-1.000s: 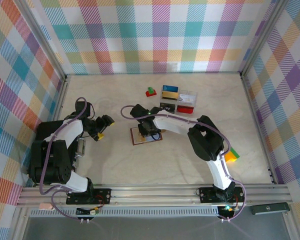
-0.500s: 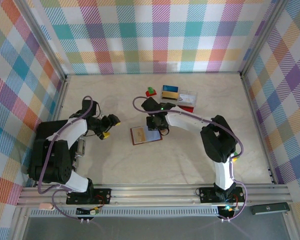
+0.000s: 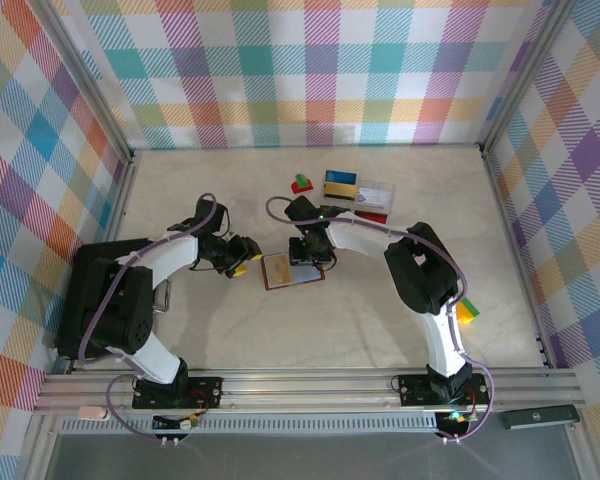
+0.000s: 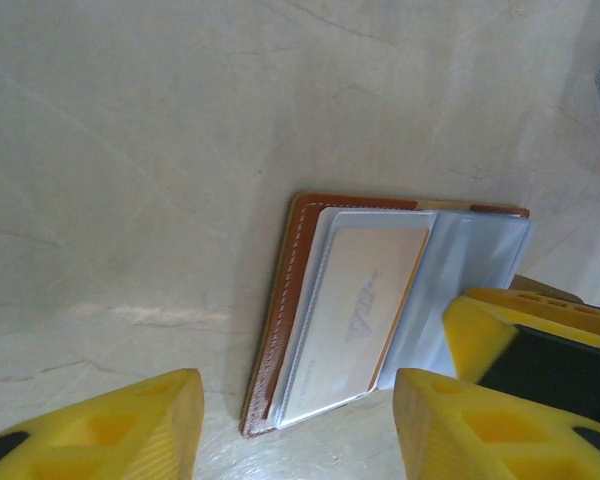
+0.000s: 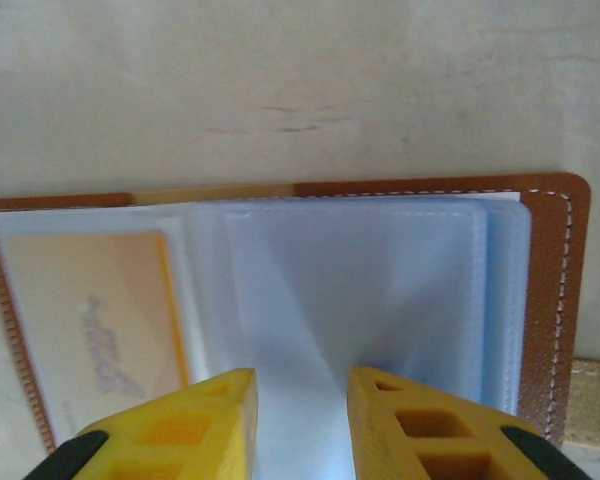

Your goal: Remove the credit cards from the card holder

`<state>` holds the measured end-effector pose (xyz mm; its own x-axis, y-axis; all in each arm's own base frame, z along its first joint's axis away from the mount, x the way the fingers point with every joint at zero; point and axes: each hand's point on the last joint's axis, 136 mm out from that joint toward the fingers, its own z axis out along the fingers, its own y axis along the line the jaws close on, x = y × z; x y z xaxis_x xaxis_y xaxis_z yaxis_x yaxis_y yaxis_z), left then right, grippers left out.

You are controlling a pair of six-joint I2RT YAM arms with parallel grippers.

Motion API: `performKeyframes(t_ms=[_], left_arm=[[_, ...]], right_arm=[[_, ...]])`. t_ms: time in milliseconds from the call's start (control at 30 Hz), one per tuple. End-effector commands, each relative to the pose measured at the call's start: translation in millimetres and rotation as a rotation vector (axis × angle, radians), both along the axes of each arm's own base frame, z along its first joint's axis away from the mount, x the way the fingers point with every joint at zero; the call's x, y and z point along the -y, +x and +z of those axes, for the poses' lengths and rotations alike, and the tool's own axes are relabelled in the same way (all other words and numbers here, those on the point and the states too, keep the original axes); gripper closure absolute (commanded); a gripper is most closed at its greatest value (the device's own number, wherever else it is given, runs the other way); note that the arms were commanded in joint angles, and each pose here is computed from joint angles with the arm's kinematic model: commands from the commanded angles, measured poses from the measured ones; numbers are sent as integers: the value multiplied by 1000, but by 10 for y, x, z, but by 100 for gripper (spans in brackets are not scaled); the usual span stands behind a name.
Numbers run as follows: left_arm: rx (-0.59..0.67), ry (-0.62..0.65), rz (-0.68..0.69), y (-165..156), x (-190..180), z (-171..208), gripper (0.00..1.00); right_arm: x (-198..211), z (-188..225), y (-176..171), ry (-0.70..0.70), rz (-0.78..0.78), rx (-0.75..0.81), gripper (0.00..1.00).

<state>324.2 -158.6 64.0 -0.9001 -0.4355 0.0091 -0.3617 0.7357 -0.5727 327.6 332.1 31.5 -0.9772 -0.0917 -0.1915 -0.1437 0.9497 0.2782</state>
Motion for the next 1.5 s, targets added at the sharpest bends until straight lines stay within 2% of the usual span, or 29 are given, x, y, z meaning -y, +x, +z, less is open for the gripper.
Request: performKeyframes(t_ms=[0, 200, 367, 567, 667, 767, 1000, 1467], left_arm=[[17, -25, -33, 71, 136, 83, 50], [-5, -22, -54, 20, 222, 9, 57], [-24, -17, -69, -29, 277, -41, 61], [-24, -23, -109, -54, 428, -15, 69], [-30, -1, -130, -99, 470, -35, 72], [-49, 15, -159, -177, 520, -96, 75], [-78, 38, -187, -258, 559, -183, 79], [-102, 22, -189, -174, 644, -265, 88]], right_arm=[[106, -98, -69, -26, -67, -56, 70], [259, -178, -303, -7, -216, -130, 69], [193, 52, -285, 94, -281, -106, 70], [88, 380, -63, 217, -242, -28, 69], [6, 459, -28, 262, -149, -3, 70], [-73, 475, -55, 311, -87, -15, 72], [-53, 428, -45, 351, -70, -36, 74], [-62, 326, -104, 384, -62, -72, 79]])
